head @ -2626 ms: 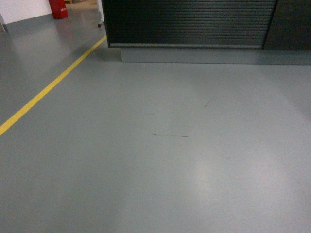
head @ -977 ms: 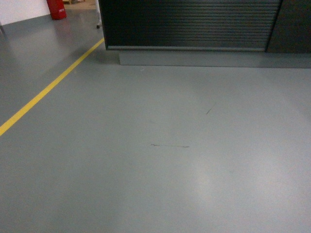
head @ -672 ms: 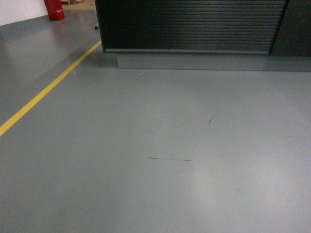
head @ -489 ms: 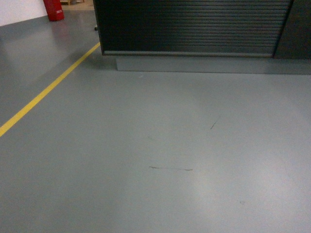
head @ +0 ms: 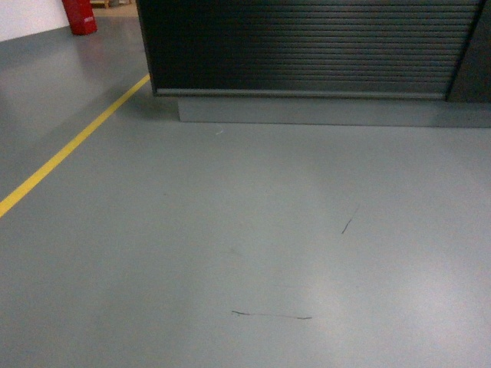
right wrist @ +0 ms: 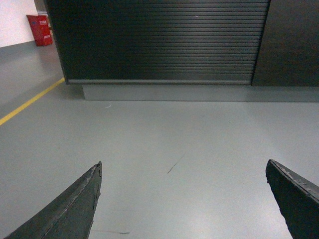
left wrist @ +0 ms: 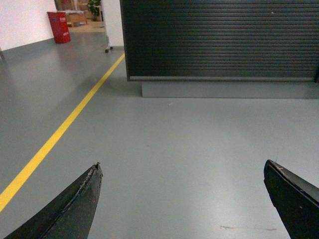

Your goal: Place dark red mango on scale at checkout

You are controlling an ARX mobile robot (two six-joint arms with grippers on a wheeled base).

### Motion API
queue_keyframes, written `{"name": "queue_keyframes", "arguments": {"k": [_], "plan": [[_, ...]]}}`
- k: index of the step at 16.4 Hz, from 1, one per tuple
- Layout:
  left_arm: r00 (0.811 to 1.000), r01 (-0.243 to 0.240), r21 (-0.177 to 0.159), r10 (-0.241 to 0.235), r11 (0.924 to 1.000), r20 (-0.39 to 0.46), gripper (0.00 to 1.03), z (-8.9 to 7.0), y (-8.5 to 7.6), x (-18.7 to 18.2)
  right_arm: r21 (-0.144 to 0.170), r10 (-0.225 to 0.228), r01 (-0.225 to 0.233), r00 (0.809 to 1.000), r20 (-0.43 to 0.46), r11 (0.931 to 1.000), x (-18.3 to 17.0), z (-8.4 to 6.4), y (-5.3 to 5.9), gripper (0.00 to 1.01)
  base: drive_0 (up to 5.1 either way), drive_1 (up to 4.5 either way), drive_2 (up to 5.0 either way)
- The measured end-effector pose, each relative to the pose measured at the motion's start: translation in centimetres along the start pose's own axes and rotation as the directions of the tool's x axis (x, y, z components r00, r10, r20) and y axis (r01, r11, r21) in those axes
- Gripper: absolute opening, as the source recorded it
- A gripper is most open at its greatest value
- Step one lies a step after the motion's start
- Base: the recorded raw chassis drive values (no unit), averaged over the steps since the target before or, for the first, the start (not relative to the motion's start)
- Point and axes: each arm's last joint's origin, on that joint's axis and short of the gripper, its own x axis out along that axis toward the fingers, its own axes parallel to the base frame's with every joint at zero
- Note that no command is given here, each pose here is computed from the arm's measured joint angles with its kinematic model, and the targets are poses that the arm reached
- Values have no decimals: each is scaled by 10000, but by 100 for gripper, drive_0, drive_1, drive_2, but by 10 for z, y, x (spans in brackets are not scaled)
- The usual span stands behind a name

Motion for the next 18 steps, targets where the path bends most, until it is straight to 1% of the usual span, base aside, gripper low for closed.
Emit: {"name": "queue_keyframes", "arguments": {"k": [18], "plan": [[10000, -8, 0, 8, 10000, 4, 98, 0, 0, 0, 0, 0, 0, 10000, 31, 10000, 0, 0, 0, 98, -5, 424, -433]]}}
